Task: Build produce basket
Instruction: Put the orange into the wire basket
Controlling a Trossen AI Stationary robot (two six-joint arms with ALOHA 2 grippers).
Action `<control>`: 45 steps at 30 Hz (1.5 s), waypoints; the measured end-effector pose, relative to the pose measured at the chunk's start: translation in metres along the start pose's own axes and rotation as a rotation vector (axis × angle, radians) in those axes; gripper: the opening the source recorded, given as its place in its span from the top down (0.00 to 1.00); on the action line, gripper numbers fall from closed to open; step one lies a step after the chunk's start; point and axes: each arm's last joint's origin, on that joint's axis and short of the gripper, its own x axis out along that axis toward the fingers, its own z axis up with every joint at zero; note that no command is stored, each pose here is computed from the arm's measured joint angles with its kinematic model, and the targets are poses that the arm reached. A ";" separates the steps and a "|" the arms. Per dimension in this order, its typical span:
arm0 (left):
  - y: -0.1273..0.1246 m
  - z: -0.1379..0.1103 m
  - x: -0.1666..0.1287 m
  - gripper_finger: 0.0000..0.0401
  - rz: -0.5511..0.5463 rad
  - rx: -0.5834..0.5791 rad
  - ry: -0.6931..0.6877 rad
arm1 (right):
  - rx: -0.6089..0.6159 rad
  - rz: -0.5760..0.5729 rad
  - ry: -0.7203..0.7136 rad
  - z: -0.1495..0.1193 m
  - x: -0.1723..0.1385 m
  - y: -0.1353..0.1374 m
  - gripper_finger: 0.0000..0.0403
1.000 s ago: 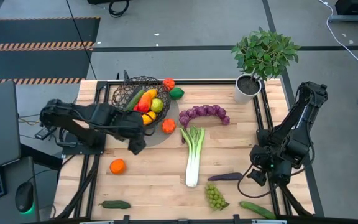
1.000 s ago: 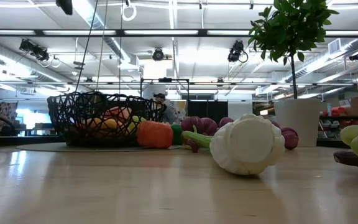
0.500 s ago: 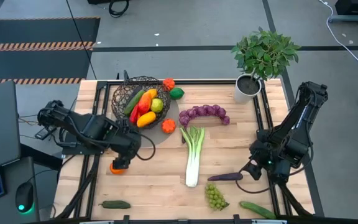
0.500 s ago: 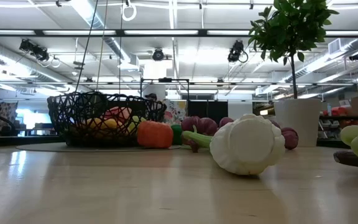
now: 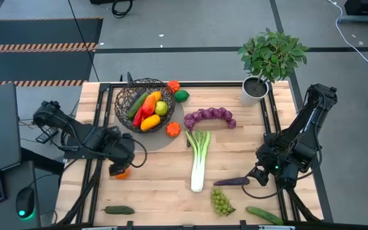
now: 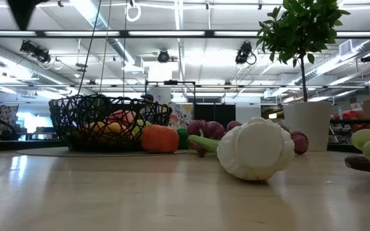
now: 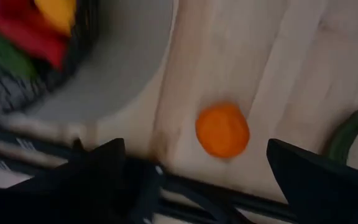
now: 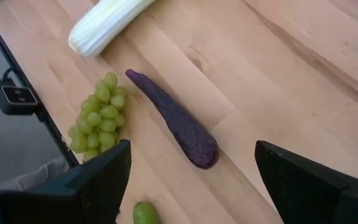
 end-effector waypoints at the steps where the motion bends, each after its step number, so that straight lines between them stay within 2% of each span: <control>1: 0.000 -0.005 0.002 0.00 -0.003 -0.033 0.014 | -0.009 -0.002 0.009 0.000 0.000 0.000 0.14; 6: -0.009 -0.020 0.012 0.00 -0.006 -0.184 0.077 | -0.037 -0.006 0.022 -0.001 0.000 0.000 0.14; 13: -0.025 -0.032 0.036 0.00 -0.059 -0.315 0.149 | -0.017 -0.007 0.021 0.000 0.000 0.000 0.14; 20: -0.035 -0.035 0.048 0.00 -0.110 -0.293 0.139 | -0.009 -0.005 0.028 0.000 0.000 0.000 0.14; 33: -0.043 -0.049 0.047 0.00 -0.085 -0.224 0.139 | -0.025 0.006 0.027 -0.001 0.000 0.001 0.14; 38: -0.038 -0.047 0.051 0.00 0.005 -0.391 0.156 | -0.031 0.010 -0.001 0.000 0.000 0.001 0.14; 43: -0.038 -0.049 0.065 0.00 0.035 -0.590 0.182 | -0.033 0.009 -0.021 0.001 0.000 0.001 0.14; 45: -0.041 -0.048 0.073 0.00 0.008 -0.633 0.178 | -0.034 0.009 -0.019 0.001 0.000 0.001 0.14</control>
